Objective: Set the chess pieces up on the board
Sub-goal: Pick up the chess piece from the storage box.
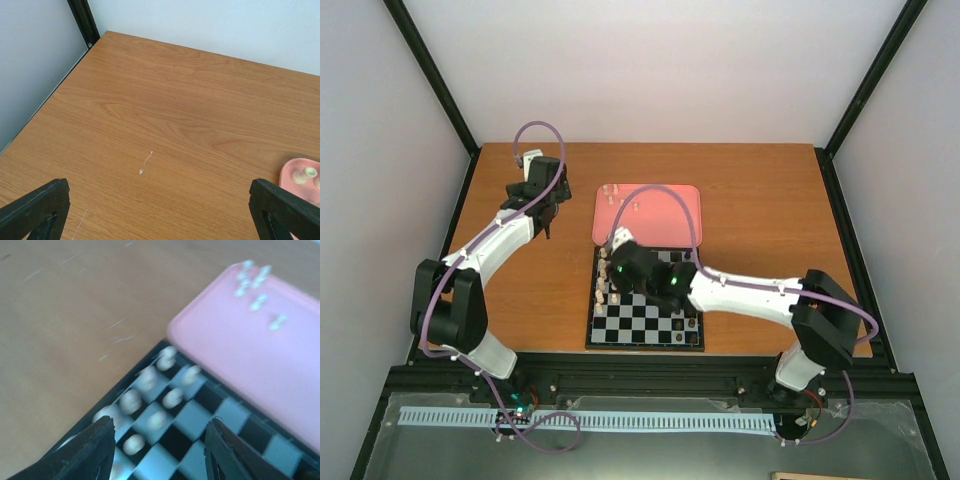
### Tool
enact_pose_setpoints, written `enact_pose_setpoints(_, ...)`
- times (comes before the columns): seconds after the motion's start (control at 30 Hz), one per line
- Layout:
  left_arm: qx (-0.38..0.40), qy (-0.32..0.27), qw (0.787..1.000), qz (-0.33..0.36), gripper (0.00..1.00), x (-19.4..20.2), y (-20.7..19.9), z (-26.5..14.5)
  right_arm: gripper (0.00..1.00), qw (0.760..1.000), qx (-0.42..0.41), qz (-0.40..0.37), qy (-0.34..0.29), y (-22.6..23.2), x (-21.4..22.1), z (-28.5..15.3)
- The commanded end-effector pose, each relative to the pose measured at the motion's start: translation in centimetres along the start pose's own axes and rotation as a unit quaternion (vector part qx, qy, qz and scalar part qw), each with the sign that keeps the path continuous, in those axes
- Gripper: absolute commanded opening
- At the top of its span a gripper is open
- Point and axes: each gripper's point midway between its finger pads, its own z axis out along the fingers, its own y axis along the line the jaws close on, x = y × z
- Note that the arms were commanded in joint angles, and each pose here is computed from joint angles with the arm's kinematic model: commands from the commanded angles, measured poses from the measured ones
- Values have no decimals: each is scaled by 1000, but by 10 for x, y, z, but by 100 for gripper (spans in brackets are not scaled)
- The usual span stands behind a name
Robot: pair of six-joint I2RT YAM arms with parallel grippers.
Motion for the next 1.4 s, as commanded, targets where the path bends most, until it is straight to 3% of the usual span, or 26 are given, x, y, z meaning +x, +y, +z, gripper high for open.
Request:
enact_pose_setpoints(0.0, 15, -18, 1000, -8, 100, -19, -4, -13, 50, 998, 54, 43, -10, -63, -37, 25)
enact_pose_setpoints(0.2, 17, -19, 1000, -10, 100, -19, -3, -14, 48, 994, 93, 62, 6, -129, -68, 86)
enact_pose_setpoints(0.4, 19, -21, 1000, -12, 100, -20, -4, -14, 44, 990, 87, 93, 54, -178, -56, 153)
enact_pose_setpoints(0.57, 12, -18, 1000, -8, 100, -18, -4, -10, 42, 989, 80, 95, 80, -192, -48, 187)
enact_pose_setpoints(1.37, 4, -10, 1000, 1, 100, -14, -7, -1, 34, 985, 57, 100, 129, -199, -20, 216)
